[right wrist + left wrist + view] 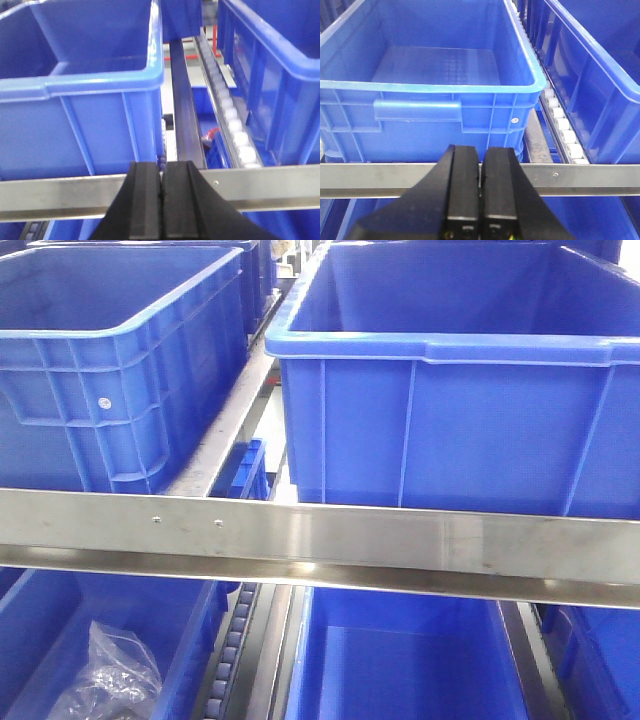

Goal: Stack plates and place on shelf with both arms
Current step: 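Raise the empty right gripper out of the blue bin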

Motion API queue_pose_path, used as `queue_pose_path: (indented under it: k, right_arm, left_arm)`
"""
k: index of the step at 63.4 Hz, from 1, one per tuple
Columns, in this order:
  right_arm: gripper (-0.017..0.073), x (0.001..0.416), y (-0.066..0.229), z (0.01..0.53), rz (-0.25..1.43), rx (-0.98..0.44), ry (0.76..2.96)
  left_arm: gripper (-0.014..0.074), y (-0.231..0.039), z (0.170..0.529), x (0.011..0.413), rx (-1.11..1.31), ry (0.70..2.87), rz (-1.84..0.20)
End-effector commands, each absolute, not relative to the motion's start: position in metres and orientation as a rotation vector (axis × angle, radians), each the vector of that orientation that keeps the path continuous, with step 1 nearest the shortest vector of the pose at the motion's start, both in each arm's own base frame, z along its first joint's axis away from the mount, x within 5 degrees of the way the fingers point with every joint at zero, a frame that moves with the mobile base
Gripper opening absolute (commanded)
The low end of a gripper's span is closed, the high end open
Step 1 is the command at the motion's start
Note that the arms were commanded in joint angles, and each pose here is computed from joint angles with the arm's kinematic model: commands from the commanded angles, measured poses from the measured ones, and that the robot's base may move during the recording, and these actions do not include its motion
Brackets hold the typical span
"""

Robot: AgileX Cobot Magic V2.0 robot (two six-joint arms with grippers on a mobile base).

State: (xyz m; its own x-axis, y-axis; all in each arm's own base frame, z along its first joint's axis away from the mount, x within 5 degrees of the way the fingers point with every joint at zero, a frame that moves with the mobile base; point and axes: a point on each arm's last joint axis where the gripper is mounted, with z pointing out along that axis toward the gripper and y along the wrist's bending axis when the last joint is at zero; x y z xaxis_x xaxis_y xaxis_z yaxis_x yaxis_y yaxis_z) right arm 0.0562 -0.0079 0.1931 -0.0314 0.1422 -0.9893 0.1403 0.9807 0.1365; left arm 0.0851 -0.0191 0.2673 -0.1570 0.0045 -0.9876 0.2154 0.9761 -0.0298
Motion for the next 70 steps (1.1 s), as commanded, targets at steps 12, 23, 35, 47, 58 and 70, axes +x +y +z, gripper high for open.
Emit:
queue_pose_path:
  k: [12,23,35,47,58,70]
  right_arm:
    - [0.0055,0.0548,-0.0078,0.2006,-0.006,0.206,1.517]
    - [0.0055,0.0548,-0.0077,0.2006,-0.004,0.207,1.516]
    - [0.0055,0.0548,-0.0076,0.2006,0.024,0.231,1.513]
    - [0.0055,0.0548,-0.0076,0.2006,0.023,0.231,1.513]
    - [0.0055,0.0548,-0.0076,0.2006,-0.005,0.204,1.517]
    - [0.0055,0.0548,-0.0075,0.2006,-0.008,0.2,1.518]
  left_arm:
    - [0.0083,-0.0208,0.2849,0.0871,0.155,1.614,-0.215]
    - [0.0083,-0.0208,0.2849,0.0871,0.155,1.614,-0.215]
    - [0.0083,-0.0208,0.2849,0.0871,0.155,1.614,-0.215]
    - [0.0083,-0.0208,0.2849,0.0871,0.155,1.614,-0.215]
    - [0.0083,-0.0208,0.2849,0.0871,0.155,1.614,-0.215]
    - [0.0083,-0.0208,0.2849,0.0871,0.155,1.614,-0.215]
